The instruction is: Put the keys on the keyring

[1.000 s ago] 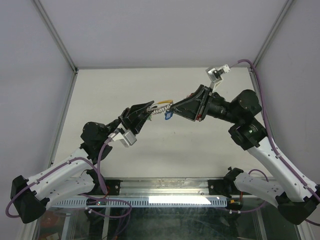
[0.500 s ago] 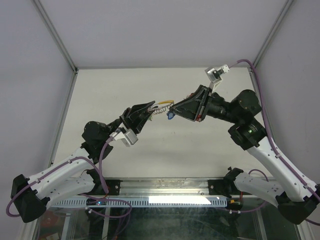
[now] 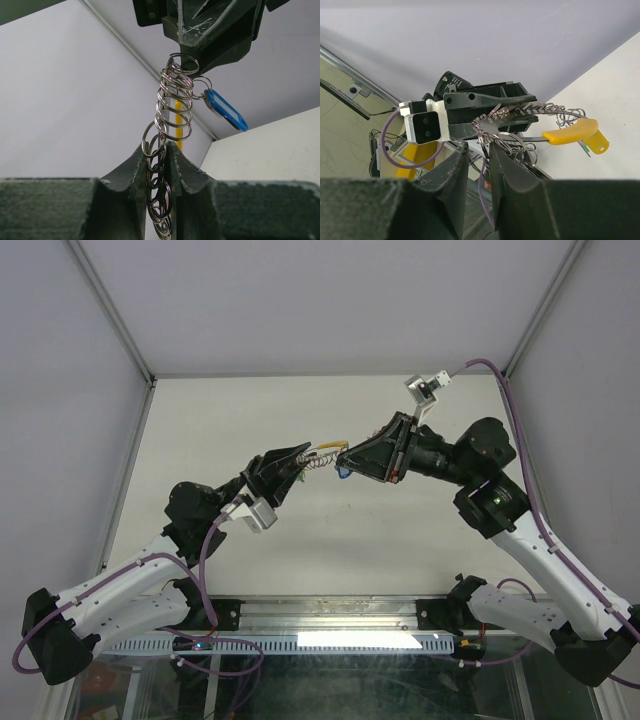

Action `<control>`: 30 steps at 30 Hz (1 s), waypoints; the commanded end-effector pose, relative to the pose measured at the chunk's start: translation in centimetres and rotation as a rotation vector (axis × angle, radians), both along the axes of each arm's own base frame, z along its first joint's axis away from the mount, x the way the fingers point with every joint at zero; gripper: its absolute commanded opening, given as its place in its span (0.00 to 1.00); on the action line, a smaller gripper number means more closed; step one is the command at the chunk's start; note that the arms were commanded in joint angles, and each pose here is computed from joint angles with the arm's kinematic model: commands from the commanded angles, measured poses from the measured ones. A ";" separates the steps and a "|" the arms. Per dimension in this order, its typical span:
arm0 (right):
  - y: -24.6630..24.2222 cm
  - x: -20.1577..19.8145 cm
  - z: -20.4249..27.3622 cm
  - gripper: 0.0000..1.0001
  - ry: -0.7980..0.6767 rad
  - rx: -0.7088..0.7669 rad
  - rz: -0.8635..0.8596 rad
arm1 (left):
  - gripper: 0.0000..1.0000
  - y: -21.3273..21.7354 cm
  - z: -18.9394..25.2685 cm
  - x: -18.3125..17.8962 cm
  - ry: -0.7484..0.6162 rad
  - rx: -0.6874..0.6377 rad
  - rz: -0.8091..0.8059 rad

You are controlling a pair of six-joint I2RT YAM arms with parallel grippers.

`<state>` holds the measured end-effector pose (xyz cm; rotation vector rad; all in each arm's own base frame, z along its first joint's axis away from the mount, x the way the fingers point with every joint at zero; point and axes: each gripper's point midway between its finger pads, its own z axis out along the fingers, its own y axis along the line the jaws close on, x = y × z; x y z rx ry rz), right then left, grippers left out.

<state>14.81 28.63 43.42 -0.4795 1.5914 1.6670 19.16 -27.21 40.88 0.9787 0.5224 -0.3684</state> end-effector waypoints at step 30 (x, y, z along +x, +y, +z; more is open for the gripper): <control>-3.2 2.1 1.5 0.00 -0.481 -0.132 -0.257 | 0.21 -0.4 -0.5 -1.4 0.049 0.072 -0.078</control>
